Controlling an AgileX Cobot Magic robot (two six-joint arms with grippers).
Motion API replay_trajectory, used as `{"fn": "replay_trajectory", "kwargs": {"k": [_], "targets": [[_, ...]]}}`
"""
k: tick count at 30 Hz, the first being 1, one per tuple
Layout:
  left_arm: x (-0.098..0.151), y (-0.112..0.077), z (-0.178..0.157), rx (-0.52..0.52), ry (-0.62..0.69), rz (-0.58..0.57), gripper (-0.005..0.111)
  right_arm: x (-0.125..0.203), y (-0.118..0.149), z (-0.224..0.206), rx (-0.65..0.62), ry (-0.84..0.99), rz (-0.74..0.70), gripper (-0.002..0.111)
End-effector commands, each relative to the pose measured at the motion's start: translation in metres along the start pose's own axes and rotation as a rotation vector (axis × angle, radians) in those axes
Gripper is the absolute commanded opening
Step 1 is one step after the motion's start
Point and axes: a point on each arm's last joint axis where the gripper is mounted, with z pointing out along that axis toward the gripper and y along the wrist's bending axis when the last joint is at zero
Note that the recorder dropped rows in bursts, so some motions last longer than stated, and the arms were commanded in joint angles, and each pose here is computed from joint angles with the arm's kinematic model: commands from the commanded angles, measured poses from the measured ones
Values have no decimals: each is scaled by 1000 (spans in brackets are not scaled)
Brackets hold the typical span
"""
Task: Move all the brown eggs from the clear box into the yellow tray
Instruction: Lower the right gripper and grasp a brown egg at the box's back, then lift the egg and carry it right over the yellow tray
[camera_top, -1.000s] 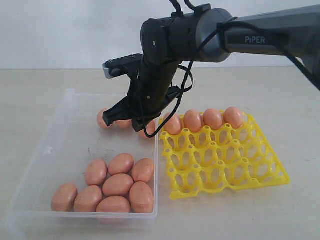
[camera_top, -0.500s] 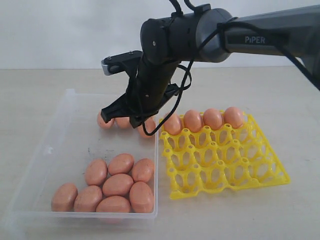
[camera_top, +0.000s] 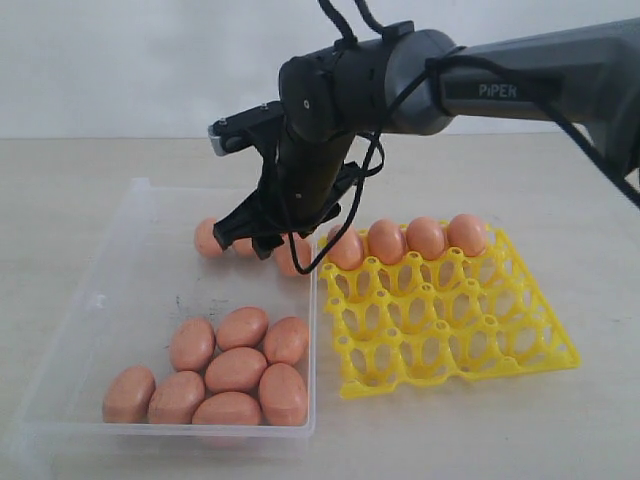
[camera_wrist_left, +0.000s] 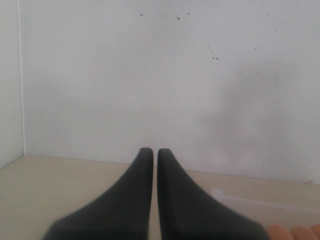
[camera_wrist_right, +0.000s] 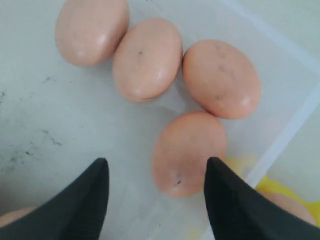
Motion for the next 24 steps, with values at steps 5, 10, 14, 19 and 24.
{"fn": "replay_trajectory", "kwargs": {"k": [5, 10, 14, 19, 24], "targets": [[0, 0, 0, 3, 0, 9, 4, 7, -3, 23, 21, 47, 23, 50], [0, 0, 0, 3, 0, 9, 4, 7, -3, 29, 19, 49, 26, 50], [0, 0, 0, 3, 0, 9, 4, -2, -1, 27, -11, -35, 74, 50], [0, 0, 0, 3, 0, 9, 4, -15, 0, 20, -12, -102, 13, 50], [0, 0, 0, 3, 0, 9, 4, -20, 0, 16, -2, -122, -203, 50]]}}
